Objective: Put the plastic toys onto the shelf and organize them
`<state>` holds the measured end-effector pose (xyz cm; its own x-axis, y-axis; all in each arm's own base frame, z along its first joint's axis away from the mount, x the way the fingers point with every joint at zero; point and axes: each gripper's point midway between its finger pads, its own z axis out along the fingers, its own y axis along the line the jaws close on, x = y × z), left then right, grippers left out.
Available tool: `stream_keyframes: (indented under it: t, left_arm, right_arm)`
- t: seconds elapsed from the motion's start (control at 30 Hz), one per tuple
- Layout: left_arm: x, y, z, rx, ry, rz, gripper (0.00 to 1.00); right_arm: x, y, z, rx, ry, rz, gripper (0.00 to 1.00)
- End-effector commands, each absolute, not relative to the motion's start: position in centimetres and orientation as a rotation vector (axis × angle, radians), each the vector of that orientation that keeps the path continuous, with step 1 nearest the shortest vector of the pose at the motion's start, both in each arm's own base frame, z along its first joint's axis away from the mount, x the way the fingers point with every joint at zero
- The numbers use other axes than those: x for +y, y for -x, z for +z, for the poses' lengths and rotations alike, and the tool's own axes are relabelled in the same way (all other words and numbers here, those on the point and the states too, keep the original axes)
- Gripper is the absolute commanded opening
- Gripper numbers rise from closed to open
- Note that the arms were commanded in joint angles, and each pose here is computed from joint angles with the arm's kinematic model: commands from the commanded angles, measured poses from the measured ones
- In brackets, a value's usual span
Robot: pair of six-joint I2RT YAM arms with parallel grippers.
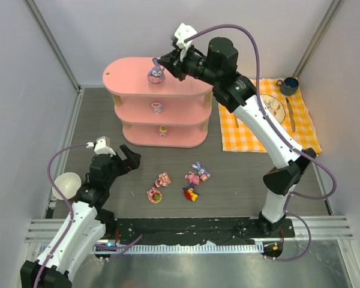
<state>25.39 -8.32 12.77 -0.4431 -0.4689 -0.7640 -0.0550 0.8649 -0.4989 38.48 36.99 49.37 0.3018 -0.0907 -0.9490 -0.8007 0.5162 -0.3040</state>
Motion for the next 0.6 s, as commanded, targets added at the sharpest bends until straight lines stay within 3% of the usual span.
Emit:
stream_keyframes:
  t: [0.0, 0.57]
  left_arm:
    - [-9.1, -25.9, 13.9, 1.949, 0.366, -0.547, 1.00]
    - [-9.2, -25.9, 13.7, 1.949, 0.363, -0.554, 1.00]
  right_arm:
    - [37.0, -37.2, 54.3, 1.042, 0.916, 0.619, 0.01]
    - [38.0, -39.3, 51.6, 1.083, 0.921, 0.596, 0.01]
